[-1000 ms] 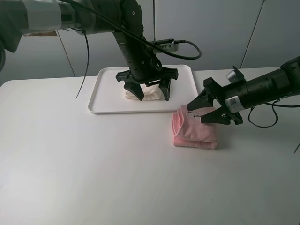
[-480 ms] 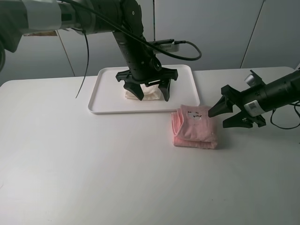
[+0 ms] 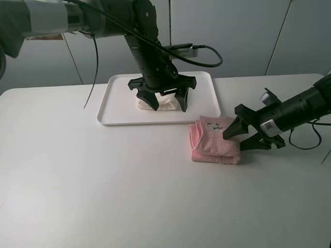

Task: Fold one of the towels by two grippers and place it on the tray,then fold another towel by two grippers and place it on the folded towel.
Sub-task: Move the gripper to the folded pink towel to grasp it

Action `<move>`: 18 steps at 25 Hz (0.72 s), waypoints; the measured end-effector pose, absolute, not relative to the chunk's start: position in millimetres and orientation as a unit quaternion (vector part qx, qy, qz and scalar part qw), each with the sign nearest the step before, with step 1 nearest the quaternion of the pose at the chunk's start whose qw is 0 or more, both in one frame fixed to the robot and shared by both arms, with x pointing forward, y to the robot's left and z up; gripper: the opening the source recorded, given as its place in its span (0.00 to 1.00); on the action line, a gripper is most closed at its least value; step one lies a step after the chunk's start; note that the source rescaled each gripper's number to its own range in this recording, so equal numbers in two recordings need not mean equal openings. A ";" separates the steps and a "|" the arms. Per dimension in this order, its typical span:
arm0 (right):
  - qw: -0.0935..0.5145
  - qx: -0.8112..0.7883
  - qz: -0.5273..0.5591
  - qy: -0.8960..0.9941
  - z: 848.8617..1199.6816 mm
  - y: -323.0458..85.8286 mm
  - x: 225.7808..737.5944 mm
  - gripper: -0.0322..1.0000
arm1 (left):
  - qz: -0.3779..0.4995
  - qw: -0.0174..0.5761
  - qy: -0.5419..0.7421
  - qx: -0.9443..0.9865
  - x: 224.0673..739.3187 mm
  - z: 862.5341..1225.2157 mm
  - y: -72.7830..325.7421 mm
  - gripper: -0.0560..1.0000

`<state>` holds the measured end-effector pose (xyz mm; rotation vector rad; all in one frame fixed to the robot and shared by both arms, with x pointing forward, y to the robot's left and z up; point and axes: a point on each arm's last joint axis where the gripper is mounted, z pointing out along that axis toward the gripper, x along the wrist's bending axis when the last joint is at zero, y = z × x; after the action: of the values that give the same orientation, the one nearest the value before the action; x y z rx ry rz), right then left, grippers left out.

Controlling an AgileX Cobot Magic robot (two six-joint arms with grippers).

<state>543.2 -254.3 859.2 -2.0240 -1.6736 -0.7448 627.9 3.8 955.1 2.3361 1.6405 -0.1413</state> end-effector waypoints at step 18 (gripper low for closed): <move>0.152 -0.719 -0.254 -0.628 854.1 -231.8 545.8 0.22 | -0.049 0.140 0.554 0.819 627.3 955.1 3.7 0.96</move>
<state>545.8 -231.8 854.1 -2.0645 -1.8031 -0.7299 627.3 3.7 955.1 2.3658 1.6004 -0.1422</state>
